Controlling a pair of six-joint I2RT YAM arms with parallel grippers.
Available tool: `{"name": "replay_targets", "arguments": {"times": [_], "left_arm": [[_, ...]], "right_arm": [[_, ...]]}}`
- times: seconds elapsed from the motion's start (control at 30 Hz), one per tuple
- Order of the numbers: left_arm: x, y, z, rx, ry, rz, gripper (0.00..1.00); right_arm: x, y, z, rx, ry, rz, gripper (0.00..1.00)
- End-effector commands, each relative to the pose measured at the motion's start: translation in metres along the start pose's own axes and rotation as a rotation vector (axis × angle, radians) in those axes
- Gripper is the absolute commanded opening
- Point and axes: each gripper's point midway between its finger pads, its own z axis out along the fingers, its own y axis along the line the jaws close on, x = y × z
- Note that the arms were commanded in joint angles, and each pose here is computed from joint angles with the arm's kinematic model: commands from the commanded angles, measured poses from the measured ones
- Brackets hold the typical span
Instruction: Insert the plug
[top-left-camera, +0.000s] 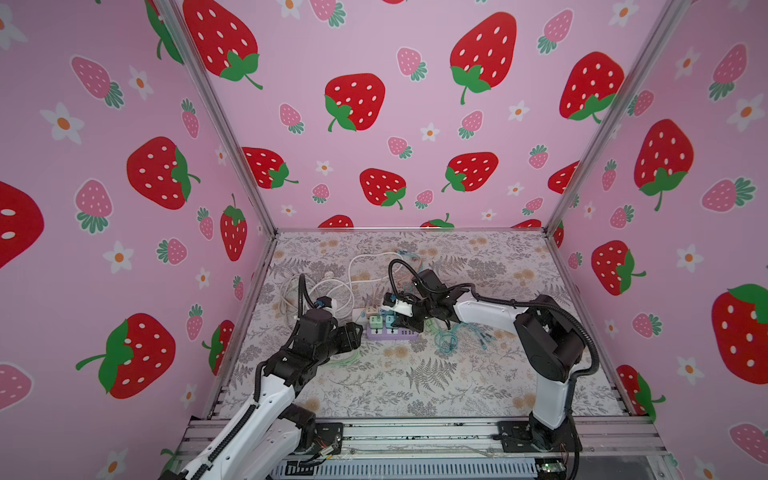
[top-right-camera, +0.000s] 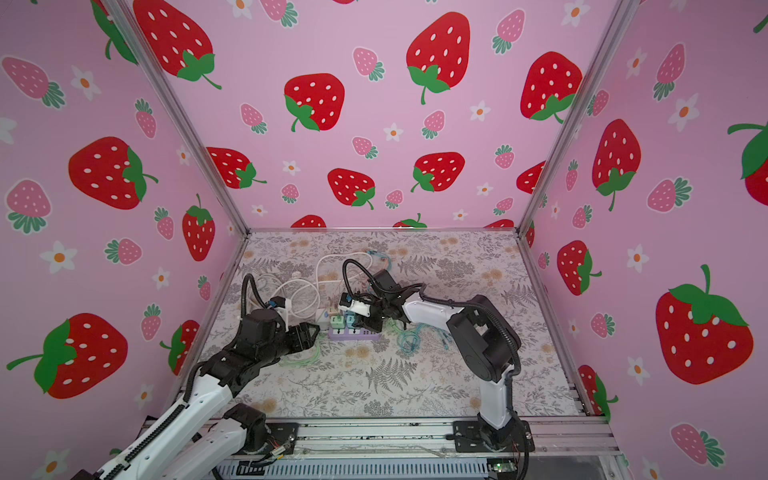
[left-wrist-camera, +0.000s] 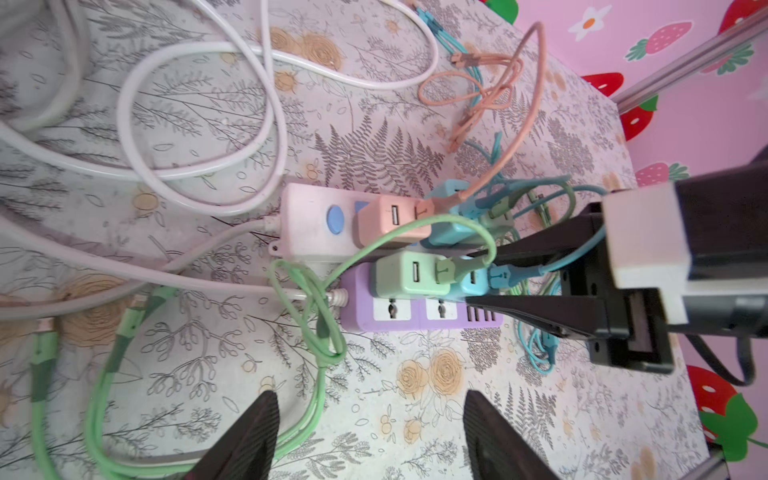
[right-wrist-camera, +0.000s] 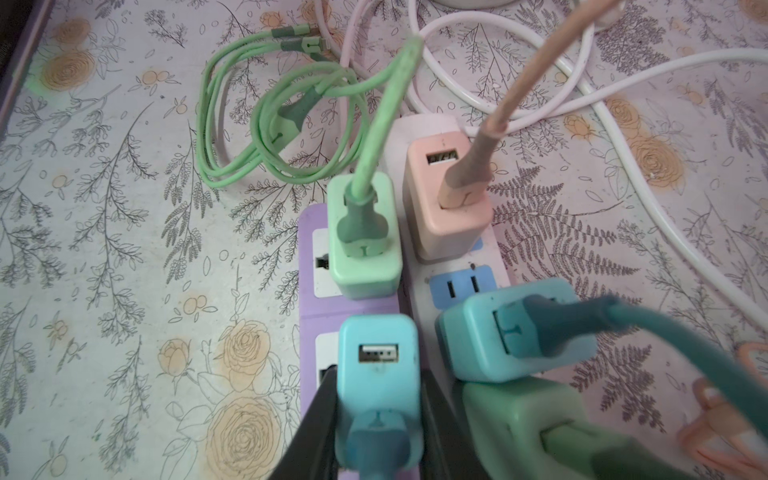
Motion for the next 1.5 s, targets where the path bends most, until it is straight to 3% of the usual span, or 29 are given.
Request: {"name": "replay_targets", "arguments": {"times": [0.0, 0.13, 0.27, 0.37, 0.53, 0.73, 1.0, 1.1, 1.27, 1.4, 1.47], "left_arm": [[-0.012, 0.009, -0.007, -0.063, -0.026, -0.010, 0.74], [-0.021, 0.010, -0.006, -0.067, -0.062, 0.025, 0.76], [-0.036, 0.027, -0.008, -0.146, -0.120, 0.045, 0.81], [-0.048, 0.040, -0.011, -0.209, -0.161, 0.032, 0.83], [-0.065, 0.068, -0.011, -0.343, -0.218, 0.052, 0.85], [-0.085, 0.097, -0.005, -0.490, -0.265, 0.096, 0.87], [-0.100, 0.116, 0.003, -0.512, -0.349, 0.125, 0.88], [-0.103, 0.123, 0.003, -0.521, -0.394, 0.146, 0.88], [-0.116, 0.125, 0.004, -0.502, -0.477, 0.196, 0.89], [-0.119, 0.126, 0.021, -0.470, -0.457, 0.259, 0.89], [-0.117, 0.127, 0.032, -0.446, -0.443, 0.271, 0.89]], "right_arm": [[0.011, 0.017, -0.008, -0.050, 0.070, 0.062, 0.30], [0.003, 0.019, -0.016, -0.053, 0.048, 0.069, 0.37], [-0.002, 0.021, -0.022, -0.045, 0.034, 0.080, 0.49], [-0.004, 0.021, -0.028, -0.032, 0.028, 0.088, 0.51], [-0.003, 0.033, -0.039, -0.050, 0.022, 0.121, 0.72], [0.000, 0.058, -0.050, -0.115, -0.018, 0.158, 0.75], [-0.013, 0.095, -0.076, -0.256, -0.115, 0.126, 0.80], [-0.025, 0.082, -0.093, -0.151, -0.188, 0.109, 0.80], [-0.031, 0.017, -0.138, 0.208, -0.299, 0.161, 0.81], [0.008, -0.052, -0.184, 0.610, -0.295, 0.308, 0.81], [0.034, -0.073, -0.201, 0.742, -0.266, 0.366, 0.82]]}}
